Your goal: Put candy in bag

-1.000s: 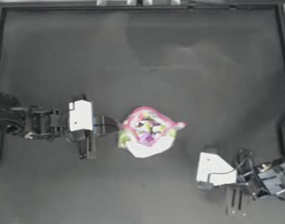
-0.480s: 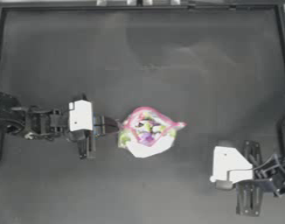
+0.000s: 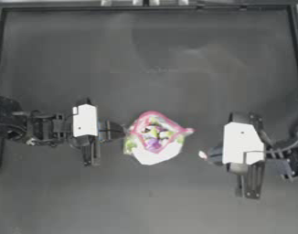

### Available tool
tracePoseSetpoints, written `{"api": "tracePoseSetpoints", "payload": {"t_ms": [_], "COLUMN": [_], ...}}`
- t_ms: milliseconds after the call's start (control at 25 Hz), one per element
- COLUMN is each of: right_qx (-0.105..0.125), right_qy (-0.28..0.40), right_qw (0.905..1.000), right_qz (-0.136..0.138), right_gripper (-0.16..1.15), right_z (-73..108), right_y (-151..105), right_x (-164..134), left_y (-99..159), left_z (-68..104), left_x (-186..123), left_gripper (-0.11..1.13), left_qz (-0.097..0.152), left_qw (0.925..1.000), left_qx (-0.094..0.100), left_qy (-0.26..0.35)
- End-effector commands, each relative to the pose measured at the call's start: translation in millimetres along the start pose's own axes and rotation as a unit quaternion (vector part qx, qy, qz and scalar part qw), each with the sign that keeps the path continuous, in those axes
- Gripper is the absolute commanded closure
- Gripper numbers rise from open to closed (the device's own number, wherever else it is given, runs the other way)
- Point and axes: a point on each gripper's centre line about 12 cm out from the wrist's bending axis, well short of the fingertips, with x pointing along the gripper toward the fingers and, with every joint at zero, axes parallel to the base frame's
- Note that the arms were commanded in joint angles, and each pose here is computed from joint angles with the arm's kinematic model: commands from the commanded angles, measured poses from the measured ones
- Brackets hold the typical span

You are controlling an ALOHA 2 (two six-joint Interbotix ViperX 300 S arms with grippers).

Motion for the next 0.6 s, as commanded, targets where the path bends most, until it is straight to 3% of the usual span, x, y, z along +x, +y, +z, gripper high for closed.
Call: {"api": "tracePoseSetpoints", "payload": {"t_ms": [40,280,600], "right_qx": [0.005,-0.002,-0.021], "right_qy": [-0.03,-0.054,-0.046], "right_qw": [0.9995,0.9985,0.9986], "right_qz": [-0.003,-0.006,-0.014], "right_gripper": [0.77,0.77,0.77], "right_z": [21.4,45.4,62.3], "right_y": [-11,-28,-40], "right_x": [-4,15,57], "left_y": [-1,-1,-1], "left_z": [13.8,13.3,12.8], "left_x": [-1,0,0], "left_gripper": [0.99,0.99,0.99], "left_qz": [-0.001,-0.001,-0.001], "left_qw": [0.9997,0.9998,0.9998], "left_qx": [0.0,0.001,0.002], "left_qy": [-0.022,-0.022,-0.021]}}
